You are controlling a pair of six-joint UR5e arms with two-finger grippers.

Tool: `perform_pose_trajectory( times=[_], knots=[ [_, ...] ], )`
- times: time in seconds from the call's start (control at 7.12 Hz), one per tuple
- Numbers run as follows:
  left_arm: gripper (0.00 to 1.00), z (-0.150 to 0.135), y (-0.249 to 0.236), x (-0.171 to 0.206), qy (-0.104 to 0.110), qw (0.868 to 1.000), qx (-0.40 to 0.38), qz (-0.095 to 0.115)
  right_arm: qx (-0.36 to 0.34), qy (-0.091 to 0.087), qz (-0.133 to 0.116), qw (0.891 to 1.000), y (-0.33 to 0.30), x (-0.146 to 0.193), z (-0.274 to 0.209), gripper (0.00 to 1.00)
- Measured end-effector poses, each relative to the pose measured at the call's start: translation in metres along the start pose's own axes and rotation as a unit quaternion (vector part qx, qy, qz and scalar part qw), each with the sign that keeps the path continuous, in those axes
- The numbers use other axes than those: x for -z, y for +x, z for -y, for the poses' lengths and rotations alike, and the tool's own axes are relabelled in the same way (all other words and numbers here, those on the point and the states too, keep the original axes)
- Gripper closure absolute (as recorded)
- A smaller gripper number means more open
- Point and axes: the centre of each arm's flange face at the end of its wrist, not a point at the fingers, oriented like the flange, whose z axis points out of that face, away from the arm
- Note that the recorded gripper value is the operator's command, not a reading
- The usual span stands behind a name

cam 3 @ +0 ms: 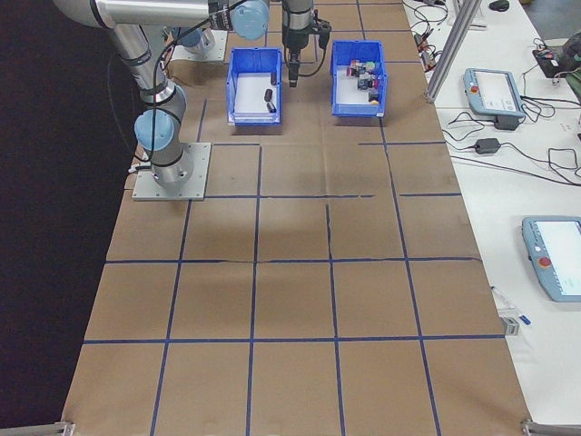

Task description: Place battery box in front

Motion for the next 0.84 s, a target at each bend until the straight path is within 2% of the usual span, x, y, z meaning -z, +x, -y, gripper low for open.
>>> perform_pose_trajectory(
  times=[0.84],
  knots=[
    [0.01,0.0004,0.0002,-0.0061,-0.005,1.0,0.006,-0.002,-0.001,0.004,0.0,1.0,0.0011,0.0032,0.0005,0.0]
  ],
)
